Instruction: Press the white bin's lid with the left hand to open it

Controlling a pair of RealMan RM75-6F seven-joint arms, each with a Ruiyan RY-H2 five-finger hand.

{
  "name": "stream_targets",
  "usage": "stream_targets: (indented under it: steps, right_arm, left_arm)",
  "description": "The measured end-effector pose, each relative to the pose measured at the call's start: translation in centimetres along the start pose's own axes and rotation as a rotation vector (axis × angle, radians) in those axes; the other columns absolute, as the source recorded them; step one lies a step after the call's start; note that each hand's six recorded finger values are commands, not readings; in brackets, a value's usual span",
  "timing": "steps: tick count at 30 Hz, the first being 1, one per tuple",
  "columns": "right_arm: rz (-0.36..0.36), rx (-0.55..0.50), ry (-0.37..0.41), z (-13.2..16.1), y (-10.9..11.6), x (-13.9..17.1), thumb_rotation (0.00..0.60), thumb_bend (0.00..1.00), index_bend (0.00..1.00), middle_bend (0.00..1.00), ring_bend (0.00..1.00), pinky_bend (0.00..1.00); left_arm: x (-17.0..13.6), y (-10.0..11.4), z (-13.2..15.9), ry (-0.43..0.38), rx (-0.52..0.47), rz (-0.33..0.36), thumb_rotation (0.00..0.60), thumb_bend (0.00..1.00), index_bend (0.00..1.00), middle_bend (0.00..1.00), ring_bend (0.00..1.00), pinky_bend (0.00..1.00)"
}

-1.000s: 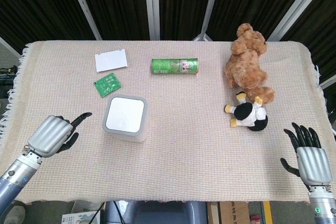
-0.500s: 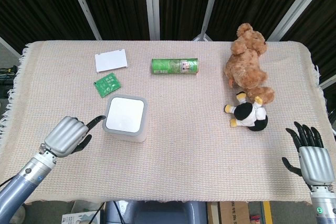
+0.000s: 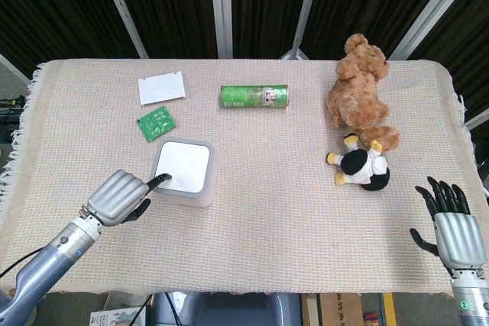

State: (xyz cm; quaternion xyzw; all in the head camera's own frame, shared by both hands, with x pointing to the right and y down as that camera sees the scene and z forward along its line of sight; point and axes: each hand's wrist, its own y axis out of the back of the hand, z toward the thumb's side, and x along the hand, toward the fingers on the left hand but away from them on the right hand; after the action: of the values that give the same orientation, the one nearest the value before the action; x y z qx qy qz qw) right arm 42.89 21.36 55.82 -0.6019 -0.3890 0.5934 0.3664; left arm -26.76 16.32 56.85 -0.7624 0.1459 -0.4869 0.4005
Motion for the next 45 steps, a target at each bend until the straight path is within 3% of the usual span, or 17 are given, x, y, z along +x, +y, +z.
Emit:
stream_targets:
  steps: [5,14,18,21,23,26,28,30,32,37,39,45]
  right_arm:
    - [-0.002,-0.004,-0.002,-0.1,0.1,0.0,0.600,0.25,0.18,0.07,0.03,0.00]
    - [0.001,-0.004,0.000,0.0,-0.1,-0.1,0.600,0.25,0.18,0.07,0.03,0.00]
    - [-0.003,-0.004,0.001,0.0,0.0,-0.1,0.600,0.24,0.18,0.07,0.03,0.00]
    - [-0.005,-0.005,0.002,0.0,0.0,-0.1,0.600,0.24,0.18,0.07,0.04,0.00]
    - [-0.006,-0.005,0.004,0.0,0.0,-0.1,0.600,0.24,0.18,0.07,0.04,0.00]
    - [-0.006,-0.006,0.003,0.0,0.0,-0.1,0.600,0.24,0.18,0.07,0.04,0.00]
    - [-0.007,-0.007,0.003,0.0,0.0,-0.1,0.600,0.25,0.18,0.07,0.04,0.00]
    - [-0.007,-0.008,0.006,0.1,-0.1,-0.1,0.600,0.24,0.18,0.07,0.04,0.00]
    - [-0.007,-0.011,0.010,0.2,-0.1,-0.1,0.600,0.24,0.18,0.07,0.04,0.00]
    - [0.004,-0.020,0.025,0.3,-0.2,-0.2,0.600,0.23,0.18,0.07,0.04,0.00]
    - [0.006,-0.022,0.031,0.4,-0.2,-0.2,0.600,0.22,0.18,0.07,0.04,0.00]
    - [0.010,-0.023,0.058,0.6,-0.2,-0.2,0.600,0.22,0.16,0.07,0.02,0.00]
  left_arm:
    - [0.3,-0.4,0.3,0.006,0.011,-0.025,0.600,0.72,0.27,0.83,0.75,0.66]
    - [0.7,-0.4,0.6,0.029,0.059,-0.027,0.600,0.72,0.27,0.82,0.75,0.66]
    - [0.5,0.2,1.2,0.028,0.052,-0.008,0.600,0.66,0.26,0.76,0.72,0.66]
    - [0.3,1.1,1.6,0.017,0.042,0.039,0.600,0.56,0.26,0.66,0.66,0.66]
    - [0.0,2.0,2.0,0.007,0.031,0.085,0.600,0.52,0.26,0.52,0.55,0.63]
    - [-1.1,3.6,2.4,-0.007,0.022,0.187,0.600,0.41,0.23,0.29,0.32,0.47]
    - [-2.6,4.6,2.2,0.004,0.025,0.271,0.600,0.32,0.22,0.21,0.21,0.34]
    - [-4.3,5.0,1.5,0.046,0.029,0.333,0.600,0.26,0.21,0.18,0.17,0.29]
    - [-6.7,4.6,0.0,0.145,0.033,0.374,0.600,0.21,0.20,0.17,0.13,0.25]
    - [-13.8,1.1,-4.9,0.474,0.061,0.398,0.600,0.15,0.17,0.10,0.06,0.17]
    - [-15.6,-0.4,-6.1,0.539,0.071,0.399,0.600,0.14,0.16,0.09,0.05,0.17]
    - [-17.8,-3.8,-8.0,0.606,0.018,0.380,0.600,0.14,0.15,0.08,0.03,0.14]
